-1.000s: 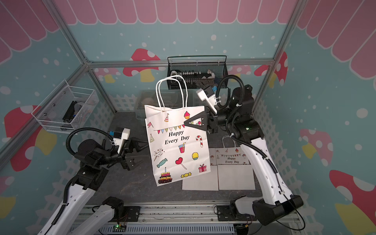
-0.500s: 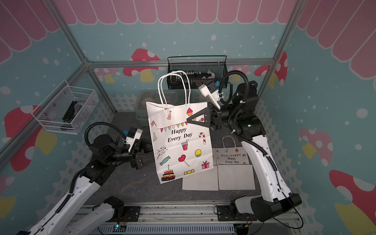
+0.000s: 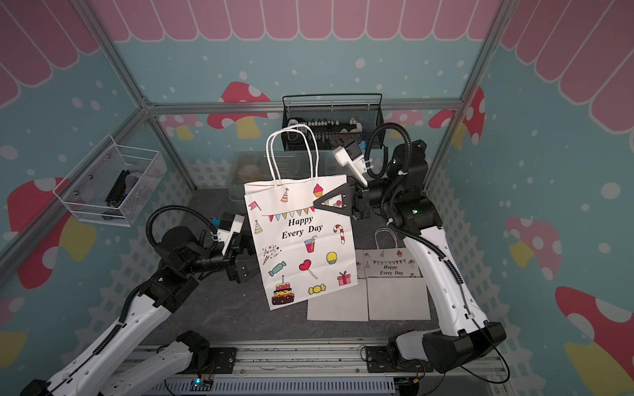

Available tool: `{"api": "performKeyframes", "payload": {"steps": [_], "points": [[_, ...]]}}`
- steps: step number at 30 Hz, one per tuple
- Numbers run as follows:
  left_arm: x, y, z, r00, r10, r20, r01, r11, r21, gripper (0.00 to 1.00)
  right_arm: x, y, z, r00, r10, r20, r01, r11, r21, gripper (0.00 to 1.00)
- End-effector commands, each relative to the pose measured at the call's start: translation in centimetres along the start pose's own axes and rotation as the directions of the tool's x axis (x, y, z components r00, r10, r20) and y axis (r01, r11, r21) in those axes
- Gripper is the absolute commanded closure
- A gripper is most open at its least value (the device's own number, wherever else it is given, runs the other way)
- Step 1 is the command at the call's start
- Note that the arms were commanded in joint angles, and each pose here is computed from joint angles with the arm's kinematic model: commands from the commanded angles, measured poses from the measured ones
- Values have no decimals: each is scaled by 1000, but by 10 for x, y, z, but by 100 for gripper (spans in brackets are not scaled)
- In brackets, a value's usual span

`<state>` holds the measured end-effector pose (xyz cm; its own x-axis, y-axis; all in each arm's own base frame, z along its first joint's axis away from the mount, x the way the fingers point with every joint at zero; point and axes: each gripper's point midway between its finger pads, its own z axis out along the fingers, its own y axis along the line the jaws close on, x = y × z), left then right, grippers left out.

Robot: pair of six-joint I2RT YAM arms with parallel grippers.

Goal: Put away the paper bag
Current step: Press the paper bag.

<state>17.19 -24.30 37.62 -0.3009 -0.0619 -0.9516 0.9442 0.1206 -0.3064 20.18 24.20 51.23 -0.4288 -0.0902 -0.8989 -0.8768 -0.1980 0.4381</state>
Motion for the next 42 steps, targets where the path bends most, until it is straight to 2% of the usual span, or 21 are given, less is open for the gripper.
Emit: {"api": "performKeyframes", "payload": {"steps": [1,6,10,13,20,25,31,42], "points": [[-28,-21,-9,993,77,86,-78,997,5,20,-9,-1,-2,999,-18,26,17,999,35,99],[-51,-33,-27,974,125,190,-117,992,-54,20,-8,-12,-3,998,-4,57,-1,996,94,98],[-71,-53,-39,945,145,293,-146,989,-19,19,0,-23,-5,997,10,71,-21,987,159,98],[-77,-62,-41,936,137,325,-154,988,26,19,3,-29,-6,996,11,88,-28,979,201,98],[-65,-42,-27,963,77,256,-89,995,36,19,5,-30,-10,991,-10,136,-30,957,289,98],[-50,-9,-21,978,59,199,-43,995,-85,19,13,-19,-4,990,-10,141,-28,965,262,97],[-59,-10,-29,965,101,242,-66,987,-148,19,31,-12,8,996,23,89,-42,975,220,97],[-48,-8,-20,977,74,200,-58,995,-85,20,58,-20,30,998,59,5,-58,974,219,97]]}}
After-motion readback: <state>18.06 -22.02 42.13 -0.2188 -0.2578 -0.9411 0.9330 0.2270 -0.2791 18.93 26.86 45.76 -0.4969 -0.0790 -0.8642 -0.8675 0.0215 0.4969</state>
